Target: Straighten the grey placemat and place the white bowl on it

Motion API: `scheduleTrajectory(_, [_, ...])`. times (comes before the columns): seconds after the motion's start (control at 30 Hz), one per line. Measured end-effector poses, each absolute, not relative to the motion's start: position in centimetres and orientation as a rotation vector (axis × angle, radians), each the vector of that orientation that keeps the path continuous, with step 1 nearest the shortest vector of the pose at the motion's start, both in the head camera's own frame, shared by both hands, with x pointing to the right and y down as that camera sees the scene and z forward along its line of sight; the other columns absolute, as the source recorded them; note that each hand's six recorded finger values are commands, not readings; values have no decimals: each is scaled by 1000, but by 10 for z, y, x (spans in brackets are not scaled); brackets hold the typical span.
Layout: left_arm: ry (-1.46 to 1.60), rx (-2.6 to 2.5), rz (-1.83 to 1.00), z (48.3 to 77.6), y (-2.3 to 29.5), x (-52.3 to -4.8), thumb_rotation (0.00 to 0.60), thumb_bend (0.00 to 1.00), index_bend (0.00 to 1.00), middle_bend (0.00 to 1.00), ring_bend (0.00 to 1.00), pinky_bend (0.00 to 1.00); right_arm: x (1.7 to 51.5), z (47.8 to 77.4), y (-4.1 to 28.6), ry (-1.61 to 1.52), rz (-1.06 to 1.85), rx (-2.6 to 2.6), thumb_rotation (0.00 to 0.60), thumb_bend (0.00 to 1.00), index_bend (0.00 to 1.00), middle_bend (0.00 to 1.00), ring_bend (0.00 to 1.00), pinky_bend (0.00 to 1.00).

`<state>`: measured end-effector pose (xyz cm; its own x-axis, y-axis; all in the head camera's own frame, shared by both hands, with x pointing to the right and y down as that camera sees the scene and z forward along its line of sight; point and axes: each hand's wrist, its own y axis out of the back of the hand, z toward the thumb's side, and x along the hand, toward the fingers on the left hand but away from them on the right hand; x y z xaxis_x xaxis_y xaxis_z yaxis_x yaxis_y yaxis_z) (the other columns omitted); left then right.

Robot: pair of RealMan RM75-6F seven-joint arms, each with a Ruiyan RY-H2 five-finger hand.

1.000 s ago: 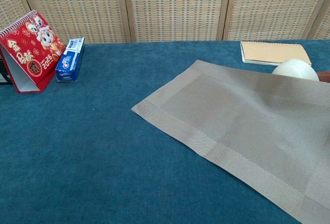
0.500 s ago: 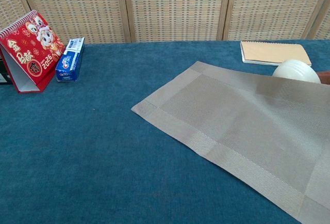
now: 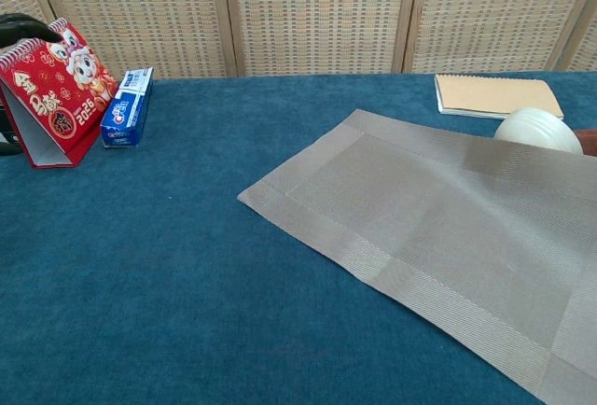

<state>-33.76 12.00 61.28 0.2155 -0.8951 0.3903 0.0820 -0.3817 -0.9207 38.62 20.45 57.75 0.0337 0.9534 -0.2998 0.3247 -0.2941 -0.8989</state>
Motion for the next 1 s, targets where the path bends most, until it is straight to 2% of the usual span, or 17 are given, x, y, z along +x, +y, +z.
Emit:
scheduleTrajectory(0.23, [685, -1609, -1280, 649, 88, -283, 600, 27, 160, 0, 0, 0, 388, 568, 204, -1333, 1259, -1684, 600, 152, 149, 0, 0, 0])
scheduleTrajectory(0.43, [572, -1648, -1252, 683, 80, -235, 600, 28, 183, 0, 0, 0, 395, 557, 199, -1383, 1230, -1686, 600, 153, 156, 0, 0, 0])
scheduleTrajectory(0.63, [485, -1663, -1245, 709, 77, -200, 600, 32, 185, 0, 0, 0, 400, 552, 195, -1419, 1217, -1686, 600, 152, 159, 0, 0, 0])
scheduleTrajectory(1.0, [406, -1678, -1243, 735, 88, -165, 600, 35, 173, 0, 0, 0, 406, 549, 192, -1448, 1221, -1685, 600, 152, 161, 0, 0, 0])
